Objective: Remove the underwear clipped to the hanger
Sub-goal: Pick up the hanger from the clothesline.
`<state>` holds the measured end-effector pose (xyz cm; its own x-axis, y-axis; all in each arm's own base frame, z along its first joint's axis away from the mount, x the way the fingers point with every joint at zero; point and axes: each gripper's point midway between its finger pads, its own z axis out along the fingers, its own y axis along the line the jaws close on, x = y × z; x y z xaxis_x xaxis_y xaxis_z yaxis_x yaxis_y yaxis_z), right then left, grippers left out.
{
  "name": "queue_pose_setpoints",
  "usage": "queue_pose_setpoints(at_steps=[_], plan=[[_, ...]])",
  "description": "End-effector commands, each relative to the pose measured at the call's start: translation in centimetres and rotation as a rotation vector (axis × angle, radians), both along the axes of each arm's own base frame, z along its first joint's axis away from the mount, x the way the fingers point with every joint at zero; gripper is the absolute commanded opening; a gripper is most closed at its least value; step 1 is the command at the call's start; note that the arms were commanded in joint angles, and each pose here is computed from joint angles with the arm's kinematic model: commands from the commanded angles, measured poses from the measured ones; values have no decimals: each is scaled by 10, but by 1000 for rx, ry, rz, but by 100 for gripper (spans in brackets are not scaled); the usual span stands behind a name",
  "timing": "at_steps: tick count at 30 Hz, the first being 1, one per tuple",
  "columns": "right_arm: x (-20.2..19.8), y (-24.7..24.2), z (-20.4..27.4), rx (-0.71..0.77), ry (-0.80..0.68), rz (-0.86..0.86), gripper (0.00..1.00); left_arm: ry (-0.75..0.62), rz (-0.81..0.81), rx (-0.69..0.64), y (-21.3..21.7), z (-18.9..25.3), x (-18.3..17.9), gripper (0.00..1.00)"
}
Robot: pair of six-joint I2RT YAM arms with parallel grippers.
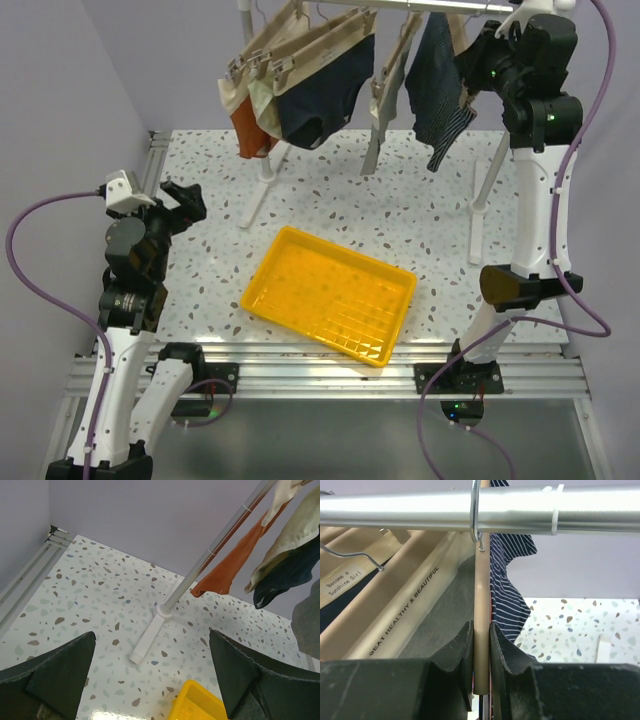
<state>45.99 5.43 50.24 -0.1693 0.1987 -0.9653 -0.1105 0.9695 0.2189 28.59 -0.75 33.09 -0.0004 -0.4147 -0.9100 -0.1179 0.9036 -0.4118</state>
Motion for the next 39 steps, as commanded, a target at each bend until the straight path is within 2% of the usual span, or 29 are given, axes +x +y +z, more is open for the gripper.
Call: queue_pose_setpoints(at_steps=[1, 4, 9, 16, 27, 35, 39], plan=[[-13, -3, 65, -44, -237, 18, 0, -61, -44, -10, -8, 15, 2, 100], [-19, -4, 82, -56, -299, 18, 0, -78, -73, -10, -14, 18, 3, 100], [-26, -5, 78, -58, -280, 22, 0, -112, -121, -2, -22, 26, 3, 100], [-35, -2, 44, -84, -181, 57, 0, -165, -226, 20, -40, 38, 3, 100], [-69, -8, 12, -166, -123, 78, 0, -285, -438, 67, -76, 55, 1, 100], [-105, -11, -52, -259, 2, 167, 0, -396, -632, 140, -108, 59, 3, 100], [-122, -35, -88, -309, 70, 155, 0, -425, -724, 161, -125, 50, 8, 100]])
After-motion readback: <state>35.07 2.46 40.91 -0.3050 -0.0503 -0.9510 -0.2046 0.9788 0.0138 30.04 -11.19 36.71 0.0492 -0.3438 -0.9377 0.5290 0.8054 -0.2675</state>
